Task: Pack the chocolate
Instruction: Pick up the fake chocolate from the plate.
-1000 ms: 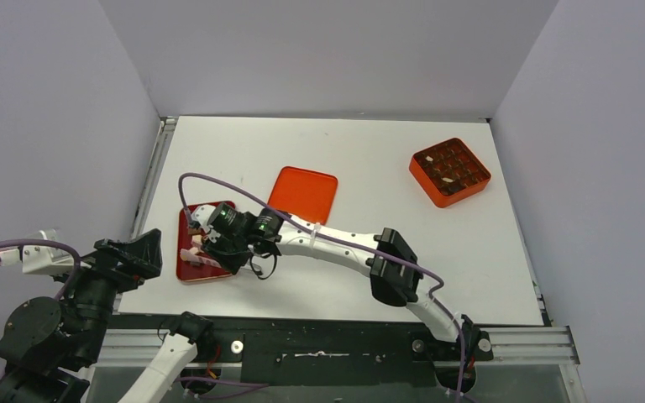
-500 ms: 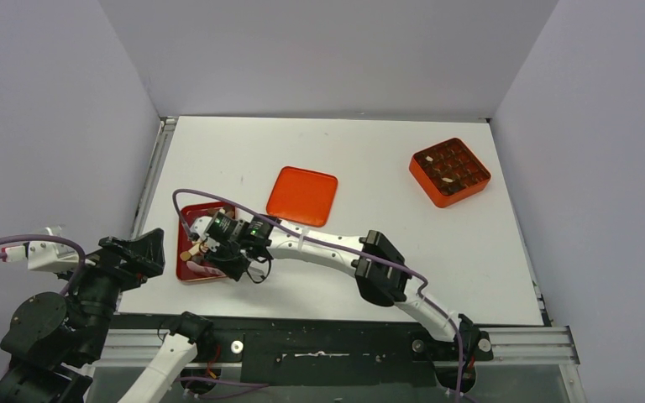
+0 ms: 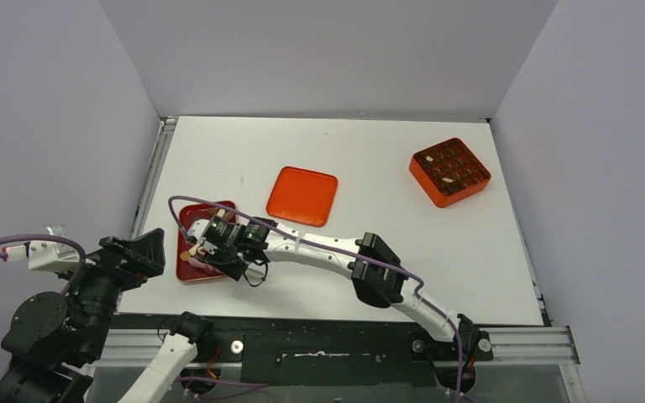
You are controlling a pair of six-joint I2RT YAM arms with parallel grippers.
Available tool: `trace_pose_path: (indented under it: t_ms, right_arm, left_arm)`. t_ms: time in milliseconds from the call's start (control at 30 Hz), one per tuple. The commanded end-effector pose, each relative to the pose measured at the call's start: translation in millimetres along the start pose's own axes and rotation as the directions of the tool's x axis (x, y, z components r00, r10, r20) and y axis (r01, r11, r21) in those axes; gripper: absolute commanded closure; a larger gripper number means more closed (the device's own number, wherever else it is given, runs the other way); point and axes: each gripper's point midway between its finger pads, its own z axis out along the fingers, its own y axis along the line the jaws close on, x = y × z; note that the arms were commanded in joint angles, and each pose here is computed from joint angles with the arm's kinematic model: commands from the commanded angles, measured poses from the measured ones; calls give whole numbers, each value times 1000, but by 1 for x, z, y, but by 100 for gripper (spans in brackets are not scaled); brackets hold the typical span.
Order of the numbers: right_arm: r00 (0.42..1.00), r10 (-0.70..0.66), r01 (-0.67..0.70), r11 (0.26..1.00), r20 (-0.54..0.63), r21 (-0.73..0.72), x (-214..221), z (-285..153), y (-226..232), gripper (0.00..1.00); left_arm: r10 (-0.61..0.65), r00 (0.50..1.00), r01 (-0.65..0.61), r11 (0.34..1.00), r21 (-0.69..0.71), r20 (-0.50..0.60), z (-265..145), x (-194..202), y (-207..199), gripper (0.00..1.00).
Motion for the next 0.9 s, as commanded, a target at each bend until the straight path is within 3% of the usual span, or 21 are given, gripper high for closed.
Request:
trace_pose_path:
  t_ms: [0,433,867]
  right_arm:
    - [997,-5,2,999,82,35,-26,-11,-4,69]
    - [978,69,-80,996,199,49,-57,-60,-15,72]
    - [962,130,-141,989,241,31,-58,-96,-24,73]
  left_arm:
    - [-11,1000,10,999,31,29,6,-11,-11,17]
    - [-9,1000,8,1000,19,14,7,-4,-8,17]
    - [9,1000,-9,1000,10,-11,13,6,-6,17]
